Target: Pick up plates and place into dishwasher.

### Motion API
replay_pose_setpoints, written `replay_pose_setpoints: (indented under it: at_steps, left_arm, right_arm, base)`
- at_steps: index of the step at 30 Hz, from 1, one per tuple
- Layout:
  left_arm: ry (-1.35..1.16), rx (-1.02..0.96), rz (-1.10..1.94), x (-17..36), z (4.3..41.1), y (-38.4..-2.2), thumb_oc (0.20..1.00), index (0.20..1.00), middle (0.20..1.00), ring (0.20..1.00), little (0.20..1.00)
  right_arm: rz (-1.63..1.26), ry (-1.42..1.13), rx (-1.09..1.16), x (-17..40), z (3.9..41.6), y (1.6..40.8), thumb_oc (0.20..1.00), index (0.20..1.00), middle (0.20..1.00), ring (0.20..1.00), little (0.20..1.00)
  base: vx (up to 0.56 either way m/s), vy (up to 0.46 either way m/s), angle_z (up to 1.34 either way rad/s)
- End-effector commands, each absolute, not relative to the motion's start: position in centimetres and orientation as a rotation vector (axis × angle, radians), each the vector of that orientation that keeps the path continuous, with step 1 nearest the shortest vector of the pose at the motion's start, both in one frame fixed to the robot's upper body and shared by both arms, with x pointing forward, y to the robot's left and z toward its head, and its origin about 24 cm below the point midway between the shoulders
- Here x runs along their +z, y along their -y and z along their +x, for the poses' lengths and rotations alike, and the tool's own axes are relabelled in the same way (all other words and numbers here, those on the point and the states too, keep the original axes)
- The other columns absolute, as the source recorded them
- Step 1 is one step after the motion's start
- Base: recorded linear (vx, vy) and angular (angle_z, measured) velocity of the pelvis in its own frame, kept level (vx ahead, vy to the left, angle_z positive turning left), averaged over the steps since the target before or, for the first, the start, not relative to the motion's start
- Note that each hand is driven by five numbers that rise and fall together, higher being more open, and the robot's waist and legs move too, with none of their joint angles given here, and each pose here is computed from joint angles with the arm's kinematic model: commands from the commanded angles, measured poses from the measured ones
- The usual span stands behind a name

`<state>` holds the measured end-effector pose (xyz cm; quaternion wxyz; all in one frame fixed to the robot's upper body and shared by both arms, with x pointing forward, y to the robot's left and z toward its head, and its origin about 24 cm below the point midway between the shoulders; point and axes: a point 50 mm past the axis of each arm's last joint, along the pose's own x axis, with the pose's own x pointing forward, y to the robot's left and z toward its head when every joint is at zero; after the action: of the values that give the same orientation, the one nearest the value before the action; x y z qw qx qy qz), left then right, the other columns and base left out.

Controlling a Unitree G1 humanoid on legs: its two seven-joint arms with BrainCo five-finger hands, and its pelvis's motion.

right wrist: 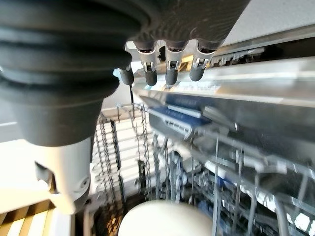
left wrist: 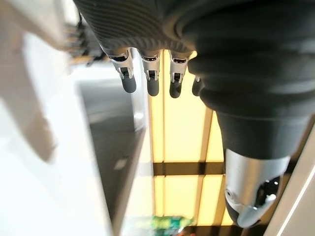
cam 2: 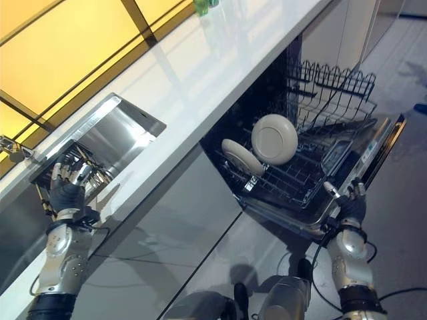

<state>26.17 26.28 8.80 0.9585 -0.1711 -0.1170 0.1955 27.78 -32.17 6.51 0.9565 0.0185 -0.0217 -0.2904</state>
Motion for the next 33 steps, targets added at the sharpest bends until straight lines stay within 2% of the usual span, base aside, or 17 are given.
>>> replay_pose_setpoints:
  at_steps: [1,14,27,33]
  left_arm:
    - [0.419,0.390,-0.345,12.9,27.1,-26.5,1.000,1.000,1.000,1.000,1.000]
    - [0.454,0.363,-0.412,13.2,26.8,-25.2,1.000,1.000,1.000,1.000,1.000]
    - [0.479,0.358,-0.453,13.8,26.9,-24.6,1.000,1.000,1.000,1.000,1.000]
    - [0.484,0.353,-0.459,13.9,26.7,-24.3,1.000,1.000,1.000,1.000,1.000]
  right_arm:
    - [0.021,0.255,-0.539,12.3,31.0,31.4,1.000,1.000,1.000,1.000,1.000]
    - [-0.053,0.329,-0.539,16.3,33.1,31.6,1.000,1.000,1.000,1.000,1.000]
    - [-0.096,0.354,-0.453,17.2,34.9,28.7,1.000,1.000,1.000,1.000,1.000]
    - [-0.163,0.442,-0.571,17.6,34.4,28.2,1.000,1.000,1.000,1.000,1.000]
  base:
    - [-0.07,0.143,-0.24]
    - [-0.04,0.080,-0.10]
    - [-0.04,0.020,0.04]
    - [-0.02,0.015,0.05]
